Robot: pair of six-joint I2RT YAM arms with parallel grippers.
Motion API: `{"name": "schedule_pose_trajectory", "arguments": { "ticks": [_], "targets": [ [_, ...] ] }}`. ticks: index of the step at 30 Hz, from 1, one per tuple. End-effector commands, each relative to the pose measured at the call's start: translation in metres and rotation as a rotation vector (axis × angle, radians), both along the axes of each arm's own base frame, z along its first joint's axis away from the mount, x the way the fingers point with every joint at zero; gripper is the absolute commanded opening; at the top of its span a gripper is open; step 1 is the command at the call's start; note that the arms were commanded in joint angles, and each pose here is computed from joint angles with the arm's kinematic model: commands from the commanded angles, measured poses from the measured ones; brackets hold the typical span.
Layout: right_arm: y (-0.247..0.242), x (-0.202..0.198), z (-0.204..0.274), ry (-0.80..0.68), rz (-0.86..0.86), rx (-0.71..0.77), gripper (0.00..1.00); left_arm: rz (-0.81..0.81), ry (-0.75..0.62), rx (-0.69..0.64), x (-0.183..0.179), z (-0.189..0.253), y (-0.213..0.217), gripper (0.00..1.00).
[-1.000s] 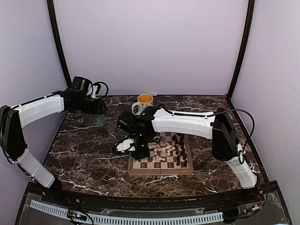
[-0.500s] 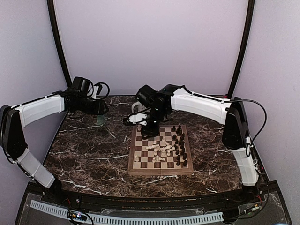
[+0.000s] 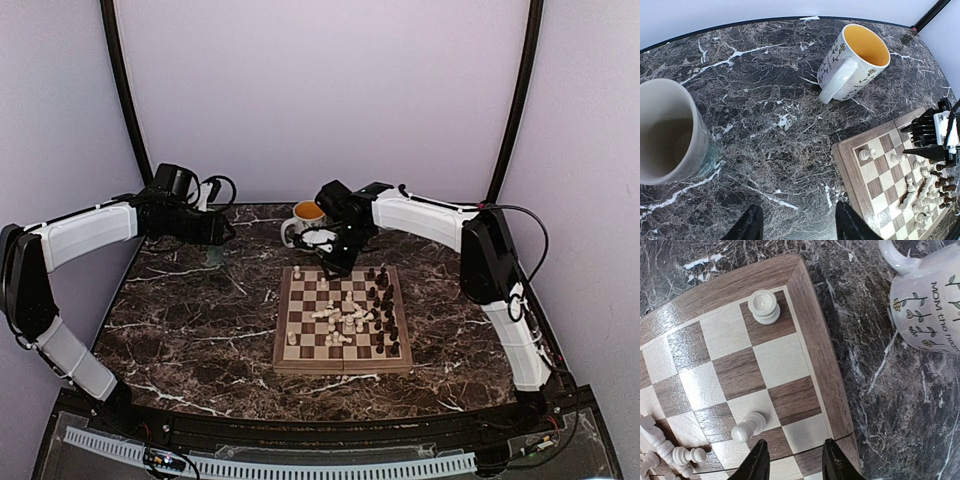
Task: Set up the chess pieces on the board
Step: Move the pawn to a2.
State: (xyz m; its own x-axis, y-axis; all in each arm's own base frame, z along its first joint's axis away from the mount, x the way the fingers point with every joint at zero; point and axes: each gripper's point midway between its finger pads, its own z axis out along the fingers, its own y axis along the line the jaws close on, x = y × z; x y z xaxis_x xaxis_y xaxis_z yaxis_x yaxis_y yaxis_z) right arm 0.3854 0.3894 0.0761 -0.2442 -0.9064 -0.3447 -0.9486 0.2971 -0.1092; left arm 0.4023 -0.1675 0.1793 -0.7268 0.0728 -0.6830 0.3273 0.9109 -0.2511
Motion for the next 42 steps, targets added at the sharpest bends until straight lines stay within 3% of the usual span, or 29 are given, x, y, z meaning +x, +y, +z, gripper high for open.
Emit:
{"name": "schedule_pose_trajectory", "arguments": {
  "ticks": [1, 9, 18, 28, 42],
  "targets": [
    [0.015, -0.001, 0.007, 0.017, 0.002, 0.065, 0.37, -0.015, -0.011, -0.008, -0.001, 0.001, 0.0, 0.51],
    [0.017, -0.005, 0.001, 0.048, -0.003, 0.064, 0.36, -0.018, -0.011, -0.01, -0.001, 0.001, 0.0, 0.51],
    [0.019, -0.013, 0.035, 0.031, 0.01, 0.134, 0.34, -0.02, -0.011, -0.012, -0.001, 0.001, -0.001, 0.51],
    [0.025, -0.024, -0.004, 0.119, 0.033, 0.08, 0.28, -0.017, -0.01, -0.01, -0.001, 0.001, 0.0, 0.51],
    [0.028, -0.027, -0.011, 0.146, 0.035, 0.083, 0.13, -0.023, -0.005, -0.011, -0.002, -0.001, -0.001, 0.51]
  ]
}}
